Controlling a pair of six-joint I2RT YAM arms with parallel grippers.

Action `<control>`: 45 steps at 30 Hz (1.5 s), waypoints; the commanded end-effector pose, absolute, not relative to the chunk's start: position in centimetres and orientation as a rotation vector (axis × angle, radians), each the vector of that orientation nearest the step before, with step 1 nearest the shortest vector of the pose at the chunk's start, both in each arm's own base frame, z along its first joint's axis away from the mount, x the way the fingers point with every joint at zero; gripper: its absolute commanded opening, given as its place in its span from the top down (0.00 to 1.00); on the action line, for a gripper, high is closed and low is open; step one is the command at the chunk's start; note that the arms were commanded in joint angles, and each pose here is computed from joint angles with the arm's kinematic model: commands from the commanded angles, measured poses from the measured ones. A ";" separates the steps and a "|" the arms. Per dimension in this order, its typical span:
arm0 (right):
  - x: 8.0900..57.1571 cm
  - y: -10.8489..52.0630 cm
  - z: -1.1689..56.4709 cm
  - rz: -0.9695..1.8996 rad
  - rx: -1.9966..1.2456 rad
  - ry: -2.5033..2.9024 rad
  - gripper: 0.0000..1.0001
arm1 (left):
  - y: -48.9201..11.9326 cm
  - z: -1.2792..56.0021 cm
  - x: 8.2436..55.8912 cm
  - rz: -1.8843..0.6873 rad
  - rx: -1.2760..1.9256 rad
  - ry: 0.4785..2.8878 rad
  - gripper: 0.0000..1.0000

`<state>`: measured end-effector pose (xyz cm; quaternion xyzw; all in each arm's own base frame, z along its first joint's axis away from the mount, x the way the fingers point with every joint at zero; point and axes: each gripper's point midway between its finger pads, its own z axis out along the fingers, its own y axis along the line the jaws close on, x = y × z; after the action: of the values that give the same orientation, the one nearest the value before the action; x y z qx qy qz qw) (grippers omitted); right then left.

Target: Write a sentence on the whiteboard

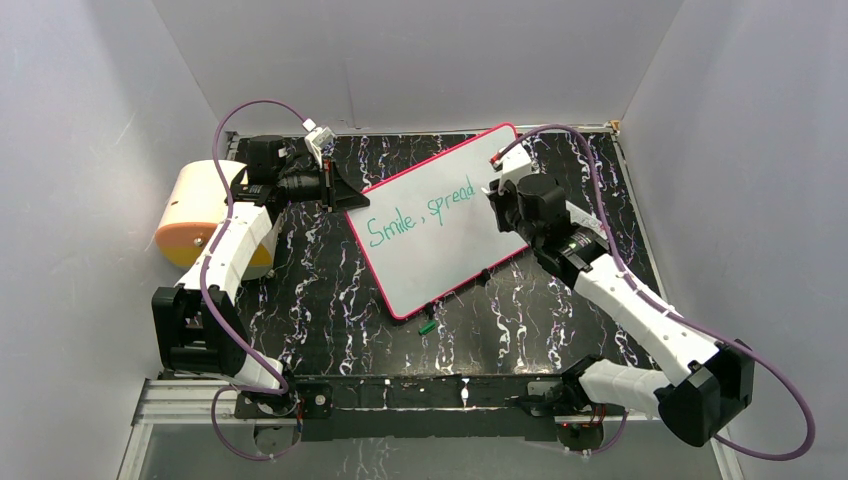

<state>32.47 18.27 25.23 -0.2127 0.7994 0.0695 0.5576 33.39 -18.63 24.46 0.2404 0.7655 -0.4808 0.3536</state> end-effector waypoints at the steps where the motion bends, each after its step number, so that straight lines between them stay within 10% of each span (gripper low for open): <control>1: 31.0 18.9 26.0 0.228 -0.497 1.868 1.00 | -18.5 21.2 32.8 -1.234 0.590 2.095 1.00; 45: 19.6 31.9 20.2 0.121 -0.656 1.834 1.00 | -18.6 22.2 32.7 -1.218 0.589 2.058 1.00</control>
<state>18.95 31.39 18.33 -0.3238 0.7829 0.0361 0.5301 33.48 -18.68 24.52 0.2374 0.7640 -0.4824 0.3566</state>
